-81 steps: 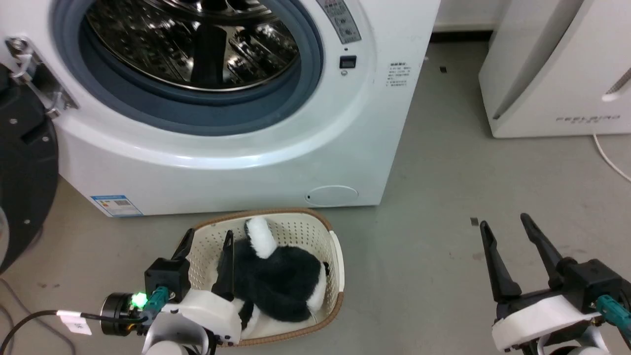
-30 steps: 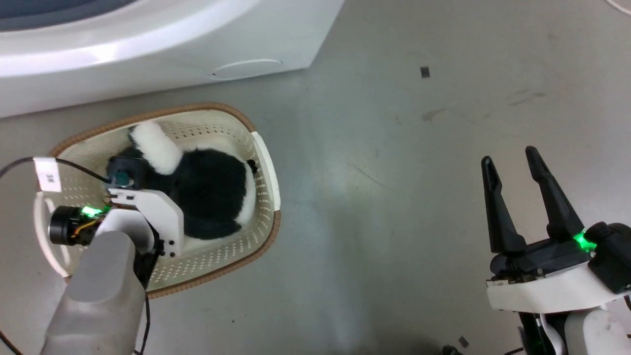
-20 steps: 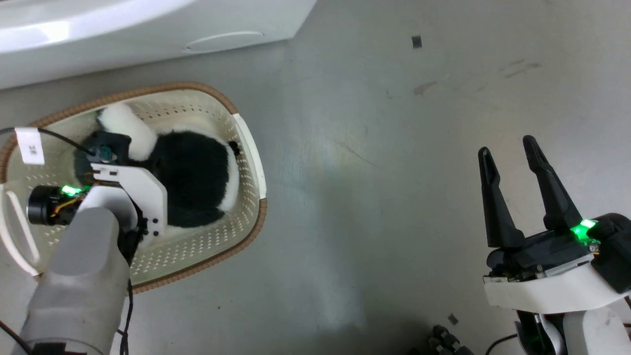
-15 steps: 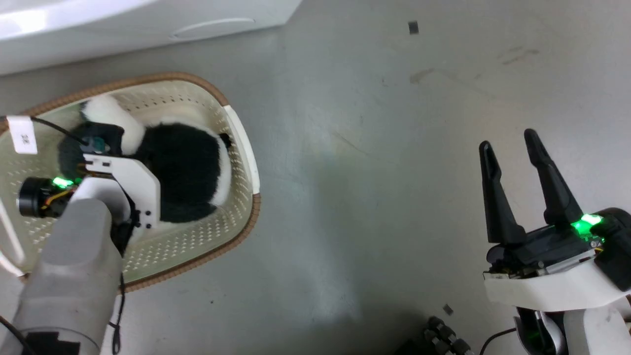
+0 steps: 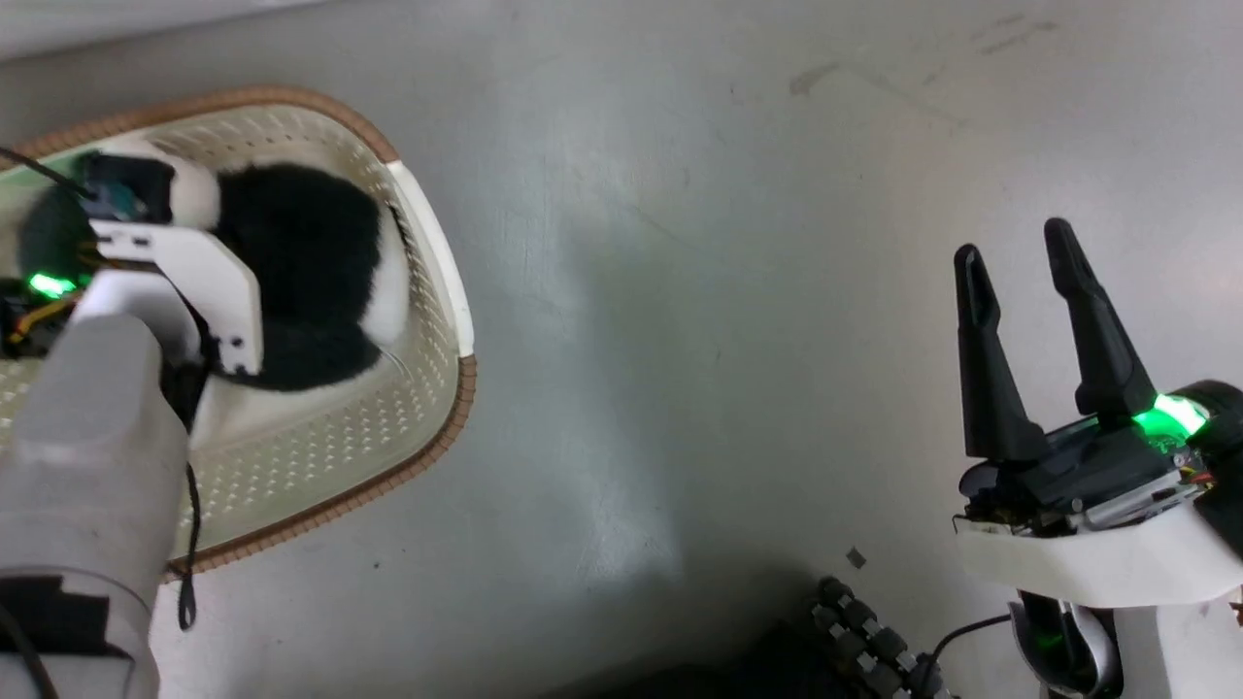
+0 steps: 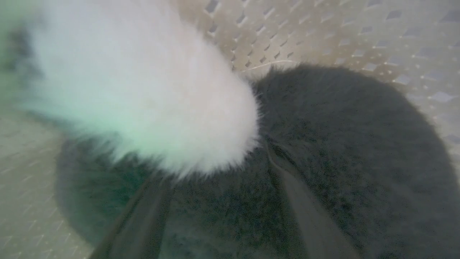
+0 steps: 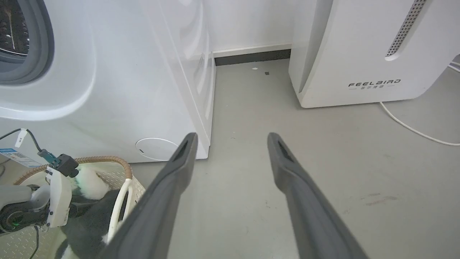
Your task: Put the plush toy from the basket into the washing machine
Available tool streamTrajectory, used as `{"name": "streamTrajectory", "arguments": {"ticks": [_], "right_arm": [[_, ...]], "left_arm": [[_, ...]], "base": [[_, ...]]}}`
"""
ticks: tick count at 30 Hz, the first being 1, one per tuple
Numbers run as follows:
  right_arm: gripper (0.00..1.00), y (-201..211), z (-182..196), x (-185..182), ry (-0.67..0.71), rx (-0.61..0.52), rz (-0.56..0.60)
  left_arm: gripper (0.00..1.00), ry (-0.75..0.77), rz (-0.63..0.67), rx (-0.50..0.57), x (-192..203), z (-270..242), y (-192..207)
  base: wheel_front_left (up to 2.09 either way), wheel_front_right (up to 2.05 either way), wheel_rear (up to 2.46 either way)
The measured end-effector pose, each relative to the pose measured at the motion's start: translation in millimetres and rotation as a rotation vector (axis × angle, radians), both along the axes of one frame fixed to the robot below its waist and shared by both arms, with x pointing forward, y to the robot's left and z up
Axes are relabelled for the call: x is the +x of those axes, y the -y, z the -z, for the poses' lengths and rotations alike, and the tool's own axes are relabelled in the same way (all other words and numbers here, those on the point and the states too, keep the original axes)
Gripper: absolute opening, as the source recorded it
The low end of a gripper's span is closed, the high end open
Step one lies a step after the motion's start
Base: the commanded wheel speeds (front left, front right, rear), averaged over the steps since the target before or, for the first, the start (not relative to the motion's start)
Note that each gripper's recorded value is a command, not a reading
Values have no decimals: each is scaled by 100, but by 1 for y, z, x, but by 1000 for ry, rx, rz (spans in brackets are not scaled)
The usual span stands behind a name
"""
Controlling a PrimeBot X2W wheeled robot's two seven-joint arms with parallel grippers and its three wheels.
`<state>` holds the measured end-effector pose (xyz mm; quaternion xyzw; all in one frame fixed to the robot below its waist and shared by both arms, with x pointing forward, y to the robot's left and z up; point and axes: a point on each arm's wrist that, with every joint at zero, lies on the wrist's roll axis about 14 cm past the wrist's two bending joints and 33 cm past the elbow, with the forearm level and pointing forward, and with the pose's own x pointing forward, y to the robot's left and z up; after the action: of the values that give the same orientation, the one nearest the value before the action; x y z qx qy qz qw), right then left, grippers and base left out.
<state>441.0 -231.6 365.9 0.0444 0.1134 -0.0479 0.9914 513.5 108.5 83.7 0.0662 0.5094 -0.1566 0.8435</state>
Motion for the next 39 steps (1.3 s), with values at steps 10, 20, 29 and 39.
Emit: {"name": "streamTrajectory", "arguments": {"ticks": [10, 20, 29, 39], "right_arm": [[100, -1, -2, 1, 11, 2, -3], [100, -3, -40, 2, 100, -15, -16], [100, 6, -81, -21, 172, -52, 12], [100, -7, -121, -41, 272, -33, -17]], "left_arm": [[0, -21, 18, -25, -8, 0, 5], [0, 44, -15, -93, -30, -47, 17], [0, 205, -87, -207, -44, -123, 32], [0, 425, -169, -282, -64, -212, 17]], "base": [[0, 0, 0], [0, 0, 0], [0, 0, 0], [0, 0, 0]]}}
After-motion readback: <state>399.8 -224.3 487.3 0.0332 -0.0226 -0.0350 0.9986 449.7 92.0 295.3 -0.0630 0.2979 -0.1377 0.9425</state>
